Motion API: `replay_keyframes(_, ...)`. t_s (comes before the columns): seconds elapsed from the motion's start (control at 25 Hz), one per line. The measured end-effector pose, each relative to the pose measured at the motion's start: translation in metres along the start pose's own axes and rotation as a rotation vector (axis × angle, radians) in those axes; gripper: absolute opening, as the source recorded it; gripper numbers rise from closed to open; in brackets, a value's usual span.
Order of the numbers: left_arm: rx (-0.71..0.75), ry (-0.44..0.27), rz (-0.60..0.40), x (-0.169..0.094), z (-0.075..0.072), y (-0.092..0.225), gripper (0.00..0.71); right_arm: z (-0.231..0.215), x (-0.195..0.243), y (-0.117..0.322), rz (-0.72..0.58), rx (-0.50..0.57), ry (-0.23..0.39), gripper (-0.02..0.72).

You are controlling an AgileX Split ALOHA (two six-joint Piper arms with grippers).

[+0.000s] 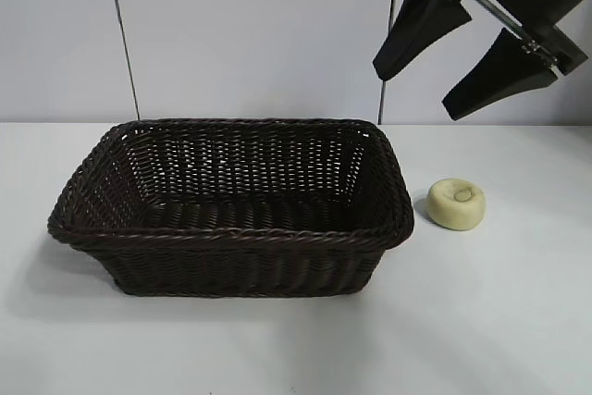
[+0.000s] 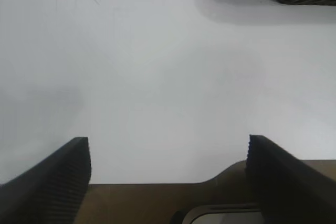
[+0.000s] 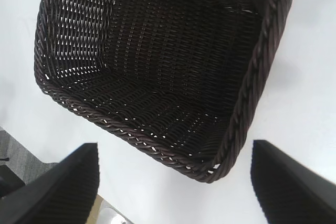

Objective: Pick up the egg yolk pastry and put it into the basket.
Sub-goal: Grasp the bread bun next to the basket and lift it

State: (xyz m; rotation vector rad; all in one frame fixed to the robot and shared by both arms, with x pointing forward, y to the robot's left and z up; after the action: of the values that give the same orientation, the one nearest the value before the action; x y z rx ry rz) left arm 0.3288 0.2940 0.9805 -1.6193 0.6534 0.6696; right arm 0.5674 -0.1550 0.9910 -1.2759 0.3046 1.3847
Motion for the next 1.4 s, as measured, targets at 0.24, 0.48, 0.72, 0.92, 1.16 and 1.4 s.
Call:
replay_keyframes(0.24, 0.005, 0.042, -0.247, -0.031, 0.0, 0.005, 0.589, -0.001, 0.0, 0.004, 0.025, 0.016, 0.006, 0.568)
replay_keyframes(0.48, 0.006, 0.048, -0.278, -0.035, 0.001, 0.008, 0.589, -0.014, -0.011, -0.003, 0.056, 0.015, 0.108, 0.568)
replay_keyframes(0.72, 0.006, 0.047, -0.277, -0.035, 0.001, 0.008, 0.589, -0.049, -0.017, -0.006, 0.161, 0.016, 0.286, 0.568)
replay_keyframes(0.92, 0.006, 0.047, -0.277, -0.035, 0.001, 0.008, 0.589, -0.078, -0.011, -0.008, 0.233, 0.009, 0.391, 0.568)
replay_keyframes(1.16, 0.006, 0.047, -0.277, -0.035, 0.001, 0.008, 0.589, -0.108, 0.008, -0.014, 0.249, 0.046, 0.407, 0.568)
replay_keyframes(1.4, 0.006, 0.047, -0.277, -0.035, 0.001, 0.008, 0.589, -0.128, 0.038, -0.021, 0.238, 0.049, 0.413, 0.568)
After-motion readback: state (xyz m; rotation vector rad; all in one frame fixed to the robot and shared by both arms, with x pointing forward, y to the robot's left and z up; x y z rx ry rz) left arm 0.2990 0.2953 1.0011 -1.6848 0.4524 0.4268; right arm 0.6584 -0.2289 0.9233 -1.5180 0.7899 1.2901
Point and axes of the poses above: a point on each arm's last joint axis where the gripper is mounted, x pointing out along that axis toward the gripper, z along the wrist's bending axis when the last joint is at zero, y = z × x, the point moved 8 cm from there along x, pointing out along that axis toward the gripper, and after that the axes turned 12 degrees about -x, right-handed, at the moved point
